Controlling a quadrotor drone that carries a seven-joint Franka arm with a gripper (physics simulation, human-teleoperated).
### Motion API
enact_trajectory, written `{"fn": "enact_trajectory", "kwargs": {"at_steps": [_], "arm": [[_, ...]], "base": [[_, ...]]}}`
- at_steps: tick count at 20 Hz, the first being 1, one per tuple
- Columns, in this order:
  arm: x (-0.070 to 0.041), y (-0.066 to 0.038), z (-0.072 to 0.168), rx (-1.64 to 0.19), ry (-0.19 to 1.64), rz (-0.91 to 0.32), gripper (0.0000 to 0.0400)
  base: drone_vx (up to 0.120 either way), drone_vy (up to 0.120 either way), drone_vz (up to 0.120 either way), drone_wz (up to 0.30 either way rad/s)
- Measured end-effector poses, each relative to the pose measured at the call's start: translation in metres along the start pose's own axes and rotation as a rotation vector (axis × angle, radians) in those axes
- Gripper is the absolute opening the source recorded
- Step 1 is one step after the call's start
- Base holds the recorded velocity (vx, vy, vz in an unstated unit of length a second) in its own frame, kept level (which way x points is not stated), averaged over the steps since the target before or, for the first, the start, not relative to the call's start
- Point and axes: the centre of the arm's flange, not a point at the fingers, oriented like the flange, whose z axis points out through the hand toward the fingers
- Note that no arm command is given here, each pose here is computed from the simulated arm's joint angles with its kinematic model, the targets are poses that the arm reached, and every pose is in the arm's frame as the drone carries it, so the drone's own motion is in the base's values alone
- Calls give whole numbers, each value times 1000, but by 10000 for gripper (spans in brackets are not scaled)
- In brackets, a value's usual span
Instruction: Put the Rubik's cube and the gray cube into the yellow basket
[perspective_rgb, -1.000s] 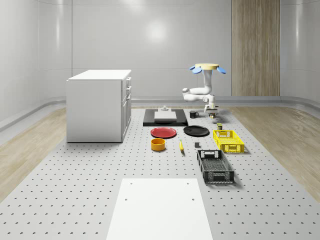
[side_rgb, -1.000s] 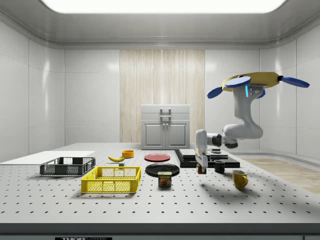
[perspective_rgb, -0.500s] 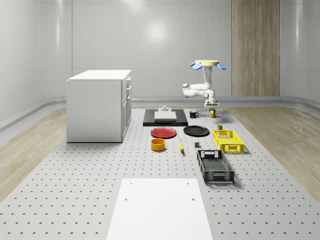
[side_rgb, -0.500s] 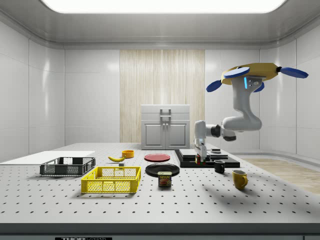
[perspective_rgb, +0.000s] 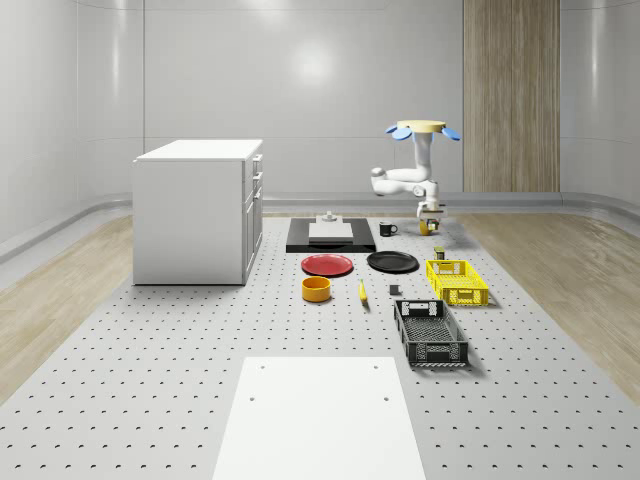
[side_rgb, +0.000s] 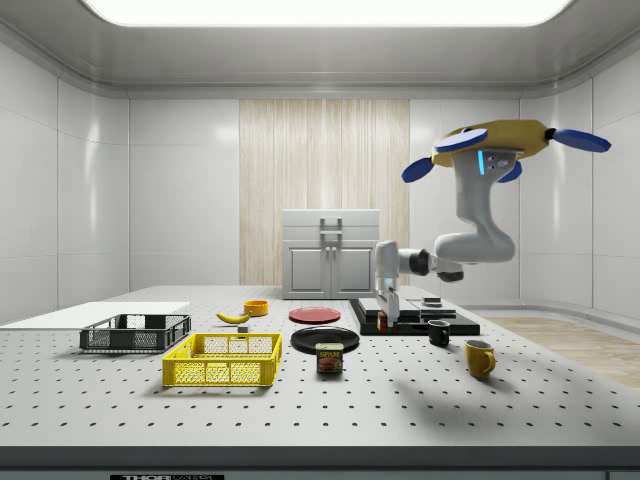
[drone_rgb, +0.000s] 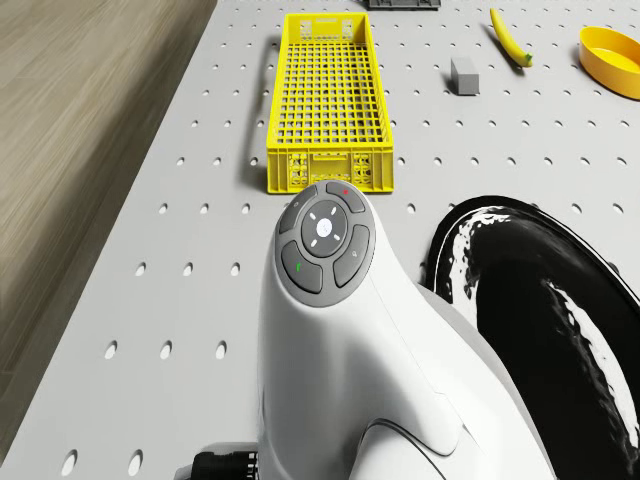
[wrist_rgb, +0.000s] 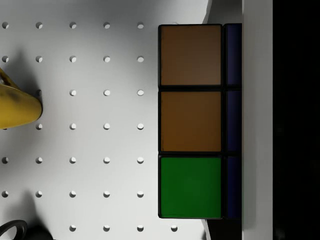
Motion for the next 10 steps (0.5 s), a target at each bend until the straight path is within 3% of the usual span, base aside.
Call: {"fn": "enact_trajectory", "kwargs": {"at_steps": [10], "arm": [[0, 0, 0, 0, 0, 0, 325]], "base": [[120, 0, 0, 0]]}}
